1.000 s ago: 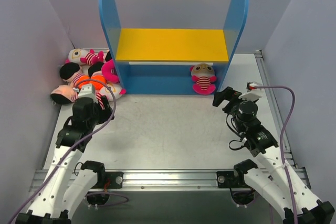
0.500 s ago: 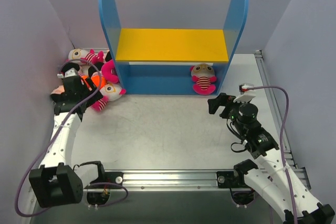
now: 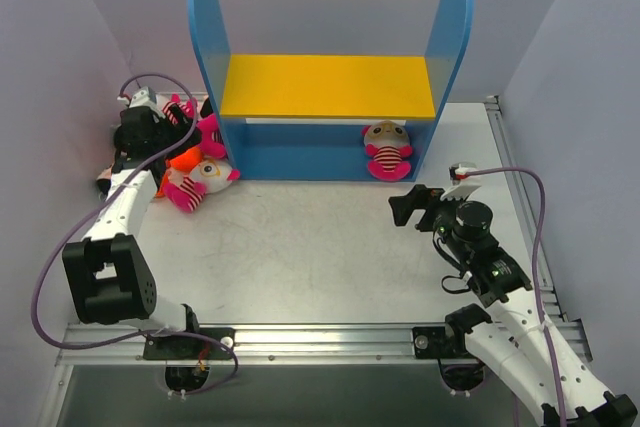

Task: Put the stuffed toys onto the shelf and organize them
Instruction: Grab a stuffed toy with the left arm

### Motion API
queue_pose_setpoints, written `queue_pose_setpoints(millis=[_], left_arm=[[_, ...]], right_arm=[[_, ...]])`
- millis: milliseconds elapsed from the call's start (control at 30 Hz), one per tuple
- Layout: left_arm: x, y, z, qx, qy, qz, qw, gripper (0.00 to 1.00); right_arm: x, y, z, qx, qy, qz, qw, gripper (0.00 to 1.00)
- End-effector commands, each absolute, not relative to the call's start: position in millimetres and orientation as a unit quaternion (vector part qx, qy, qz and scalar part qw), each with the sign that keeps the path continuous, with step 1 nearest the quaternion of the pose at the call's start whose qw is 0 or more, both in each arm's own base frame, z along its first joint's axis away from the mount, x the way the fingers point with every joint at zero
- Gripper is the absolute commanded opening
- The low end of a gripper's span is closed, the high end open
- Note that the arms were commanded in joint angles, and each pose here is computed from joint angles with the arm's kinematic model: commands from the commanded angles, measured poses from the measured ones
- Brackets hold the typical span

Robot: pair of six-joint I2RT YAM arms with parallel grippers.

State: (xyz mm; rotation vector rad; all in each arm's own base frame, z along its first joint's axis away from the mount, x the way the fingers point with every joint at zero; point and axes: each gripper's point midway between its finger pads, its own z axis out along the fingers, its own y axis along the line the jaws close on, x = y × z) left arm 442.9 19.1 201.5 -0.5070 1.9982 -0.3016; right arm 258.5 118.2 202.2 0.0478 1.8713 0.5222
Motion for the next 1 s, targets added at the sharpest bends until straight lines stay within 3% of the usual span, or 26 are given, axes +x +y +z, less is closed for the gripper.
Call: queue_pose_setpoints(millis=[0,467,567,600,667,700,767,967], left_arm=[[475,18,239,-0.179,0.795,-0.165,0.555,0.84],[512,3,192,-0.173,0.801,-0.246,0.518,0.80],[514,0,187,-0.177,0.798,-0.262,0.514,0.65],[514,-1,186,-0.177,0.797,-0.266,0.513,0.48],[514,-2,187,-0.179,0.790,-0.277,0.517,0.31],[515,-3,191,-0.177,0.786,-0.281,0.522,0.17],[513,-3,195,-0.180,0.780,-0.289,0.524,0.05],[501,4,226,-0.182,0.756,-0.297,0.555,0.02]], right_arm=[[258,125,211,0.000,0.782,0.239,0.576,0.96],[262,136,204,-0.015,0.786,0.254,0.564,0.95],[263,136,202,-0.016,0.789,0.252,0.561,0.95],[263,136,200,-0.016,0.790,0.251,0.559,0.95],[263,137,201,-0.016,0.789,0.253,0.559,0.95],[264,137,200,-0.016,0.789,0.254,0.559,0.95],[263,139,202,-0.019,0.787,0.258,0.560,0.95],[265,144,204,-0.029,0.787,0.264,0.557,0.94]])
